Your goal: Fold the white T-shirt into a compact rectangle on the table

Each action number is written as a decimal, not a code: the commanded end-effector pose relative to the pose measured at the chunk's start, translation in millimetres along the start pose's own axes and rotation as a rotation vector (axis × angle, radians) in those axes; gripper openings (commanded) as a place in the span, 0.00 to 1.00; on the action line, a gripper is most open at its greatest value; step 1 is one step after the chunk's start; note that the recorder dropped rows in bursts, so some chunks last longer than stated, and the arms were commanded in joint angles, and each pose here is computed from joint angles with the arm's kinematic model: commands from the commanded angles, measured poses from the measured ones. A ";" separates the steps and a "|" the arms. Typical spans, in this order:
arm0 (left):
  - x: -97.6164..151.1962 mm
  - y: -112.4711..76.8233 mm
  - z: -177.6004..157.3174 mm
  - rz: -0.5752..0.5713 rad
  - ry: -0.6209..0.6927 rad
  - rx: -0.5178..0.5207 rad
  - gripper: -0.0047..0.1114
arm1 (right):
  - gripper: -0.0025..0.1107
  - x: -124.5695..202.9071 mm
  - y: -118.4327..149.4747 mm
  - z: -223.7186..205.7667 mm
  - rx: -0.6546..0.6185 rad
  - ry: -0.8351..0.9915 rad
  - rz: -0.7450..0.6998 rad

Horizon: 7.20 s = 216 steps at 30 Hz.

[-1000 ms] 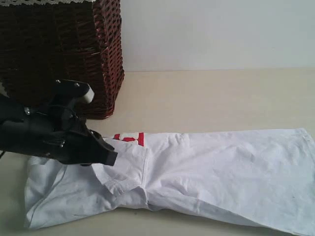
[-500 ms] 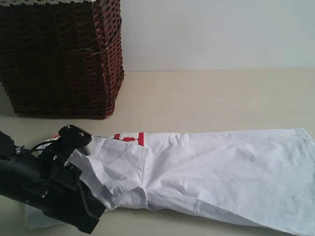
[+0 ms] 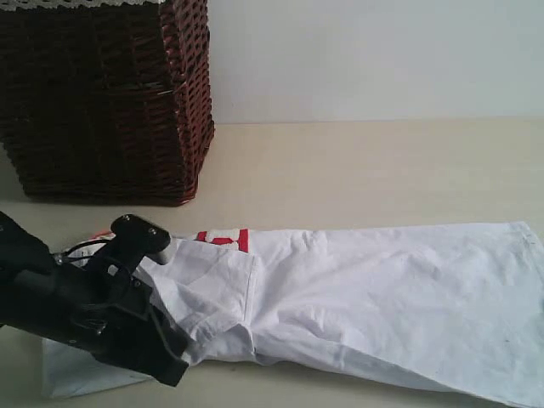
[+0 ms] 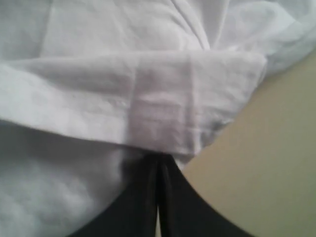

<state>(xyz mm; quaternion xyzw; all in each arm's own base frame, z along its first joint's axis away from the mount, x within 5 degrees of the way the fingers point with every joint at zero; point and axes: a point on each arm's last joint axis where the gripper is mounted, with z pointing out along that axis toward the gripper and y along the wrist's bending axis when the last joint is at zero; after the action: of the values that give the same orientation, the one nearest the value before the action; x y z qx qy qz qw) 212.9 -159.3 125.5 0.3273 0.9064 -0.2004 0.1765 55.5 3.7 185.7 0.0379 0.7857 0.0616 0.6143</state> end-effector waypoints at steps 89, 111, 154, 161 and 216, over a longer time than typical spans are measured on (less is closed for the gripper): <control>13.7 58.6 -12.8 -0.667 -0.192 -0.596 0.72 | 0.02 1.2 -0.6 0.7 0.006 0.002 -0.008; 40.5 56.8 -7.2 -0.795 -0.143 -0.605 0.75 | 0.02 1.2 -0.6 0.7 0.006 0.002 -0.008; 29.3 52.6 -1.2 -0.772 -0.153 -0.515 0.60 | 0.02 1.2 -0.6 0.7 0.006 0.002 -0.008; 29.3 52.6 -1.2 -0.772 -0.153 -0.515 0.48 | 0.02 1.2 -0.6 0.7 0.006 0.002 -0.008; 15.4 43.5 -41.5 -0.683 -0.294 -0.514 0.71 | 0.02 1.2 -0.6 0.7 0.006 0.002 -0.008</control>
<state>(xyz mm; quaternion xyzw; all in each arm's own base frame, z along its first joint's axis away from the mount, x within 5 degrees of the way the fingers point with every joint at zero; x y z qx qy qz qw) 224.8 -101.8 144.5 -0.0772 0.9472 -0.0632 0.3048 55.5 3.7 185.7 0.0379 0.7857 0.0616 0.6143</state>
